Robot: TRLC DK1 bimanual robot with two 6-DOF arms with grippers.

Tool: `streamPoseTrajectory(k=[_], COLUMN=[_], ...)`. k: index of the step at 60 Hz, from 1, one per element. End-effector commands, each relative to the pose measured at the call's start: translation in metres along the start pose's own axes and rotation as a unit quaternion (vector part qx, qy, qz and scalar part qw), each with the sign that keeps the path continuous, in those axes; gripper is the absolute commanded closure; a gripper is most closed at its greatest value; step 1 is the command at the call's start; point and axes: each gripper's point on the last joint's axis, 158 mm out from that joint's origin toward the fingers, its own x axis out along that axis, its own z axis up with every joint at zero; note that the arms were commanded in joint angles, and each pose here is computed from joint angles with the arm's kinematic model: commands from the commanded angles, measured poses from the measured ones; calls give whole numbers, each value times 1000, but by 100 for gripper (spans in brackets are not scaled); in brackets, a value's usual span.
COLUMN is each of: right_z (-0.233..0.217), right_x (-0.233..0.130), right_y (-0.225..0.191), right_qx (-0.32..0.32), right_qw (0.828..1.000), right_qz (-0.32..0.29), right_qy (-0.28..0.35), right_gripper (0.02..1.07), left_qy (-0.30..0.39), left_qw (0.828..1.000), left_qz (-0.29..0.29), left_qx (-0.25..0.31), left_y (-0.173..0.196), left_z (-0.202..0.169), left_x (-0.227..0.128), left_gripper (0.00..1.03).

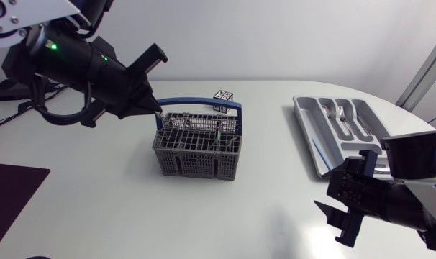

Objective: Transfer all utensils from the basket to the drawer tray.

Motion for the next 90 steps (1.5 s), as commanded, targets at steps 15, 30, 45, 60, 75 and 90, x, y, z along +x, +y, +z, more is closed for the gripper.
streamPoseTrajectory(k=[15,30,45,60,75,90], right_z=[44,79,120,157,172,166], right_x=[-29,-52,-65,-69,-74,-85], right_y=[-23,-24,12,51,75,113], right_qx=[52,85,57,21,7,-34], right_qw=[996,988,977,957,933,903], right_qz=[3,36,105,188,273,352], right_qy=[-68,-124,-177,-220,-237,-243], right_gripper=[27,19,17,17,18,35], left_qy=[-2,45,131,215,271,305], left_qw=[990,973,940,895,855,826], left_qz=[-73,-118,-161,-196,-207,-221], left_qx=[118,193,270,339,390,420], left_y=[-14,-27,-39,-44,-40,-37], left_z=[-22,-62,-124,-188,-227,-244], left_x=[-17,-3,3,-1,-3,-9], left_gripper=[100,100,100,100,100,100])
